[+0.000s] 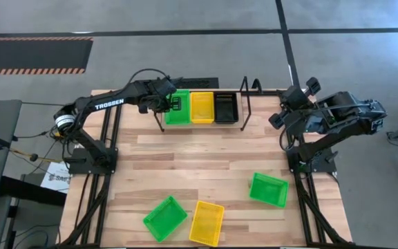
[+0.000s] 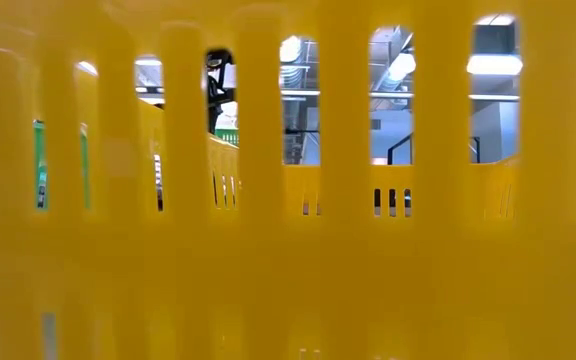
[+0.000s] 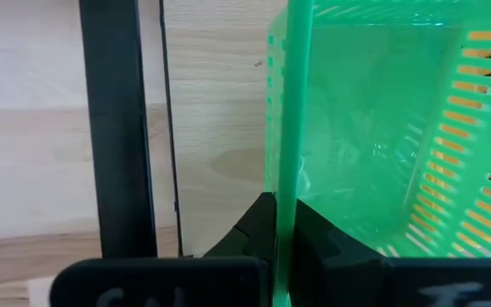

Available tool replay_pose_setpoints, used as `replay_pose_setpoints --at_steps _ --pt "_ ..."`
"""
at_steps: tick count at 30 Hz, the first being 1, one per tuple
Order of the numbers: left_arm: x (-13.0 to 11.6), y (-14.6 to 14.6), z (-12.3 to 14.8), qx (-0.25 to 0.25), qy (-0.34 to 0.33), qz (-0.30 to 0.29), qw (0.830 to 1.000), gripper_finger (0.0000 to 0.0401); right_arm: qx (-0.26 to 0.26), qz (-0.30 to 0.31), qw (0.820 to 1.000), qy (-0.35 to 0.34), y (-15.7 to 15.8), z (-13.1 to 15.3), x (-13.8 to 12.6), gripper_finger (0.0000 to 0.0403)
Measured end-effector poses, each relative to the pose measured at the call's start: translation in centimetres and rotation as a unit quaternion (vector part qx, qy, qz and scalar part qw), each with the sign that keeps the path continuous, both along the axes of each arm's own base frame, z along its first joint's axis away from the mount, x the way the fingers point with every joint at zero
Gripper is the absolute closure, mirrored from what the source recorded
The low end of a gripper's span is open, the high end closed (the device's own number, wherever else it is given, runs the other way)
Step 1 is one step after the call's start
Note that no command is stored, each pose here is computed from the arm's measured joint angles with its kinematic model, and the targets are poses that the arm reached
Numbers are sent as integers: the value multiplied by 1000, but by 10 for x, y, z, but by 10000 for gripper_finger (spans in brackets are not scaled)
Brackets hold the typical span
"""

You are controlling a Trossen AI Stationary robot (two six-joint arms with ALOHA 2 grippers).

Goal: Stack baskets on shelf by color
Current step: Put the top left green bin on the shelf

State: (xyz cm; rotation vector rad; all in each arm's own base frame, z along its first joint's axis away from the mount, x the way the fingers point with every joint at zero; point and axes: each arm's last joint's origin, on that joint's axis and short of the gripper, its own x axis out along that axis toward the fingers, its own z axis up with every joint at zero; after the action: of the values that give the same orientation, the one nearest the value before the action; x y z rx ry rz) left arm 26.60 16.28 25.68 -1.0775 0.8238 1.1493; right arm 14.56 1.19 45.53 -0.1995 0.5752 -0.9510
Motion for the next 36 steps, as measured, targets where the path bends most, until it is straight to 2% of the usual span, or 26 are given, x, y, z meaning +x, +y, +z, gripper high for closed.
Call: replay_pose_setpoints --at_steps 4,11,22,36 --pt "1 1 7 8 4 -1 1000 401 0 0 1000 0 0 0 0 402" --pt "3 11 28 52 -3 -6 999 401 1 0 1000 0 0 0 0 402" --pt "-7 11 26 2 30 1 1000 401 3 2 1000 0 0 0 0 401" --pt "-3 14 28 22 15 0 1000 401 3 1 1000 0 0 0 0 401"
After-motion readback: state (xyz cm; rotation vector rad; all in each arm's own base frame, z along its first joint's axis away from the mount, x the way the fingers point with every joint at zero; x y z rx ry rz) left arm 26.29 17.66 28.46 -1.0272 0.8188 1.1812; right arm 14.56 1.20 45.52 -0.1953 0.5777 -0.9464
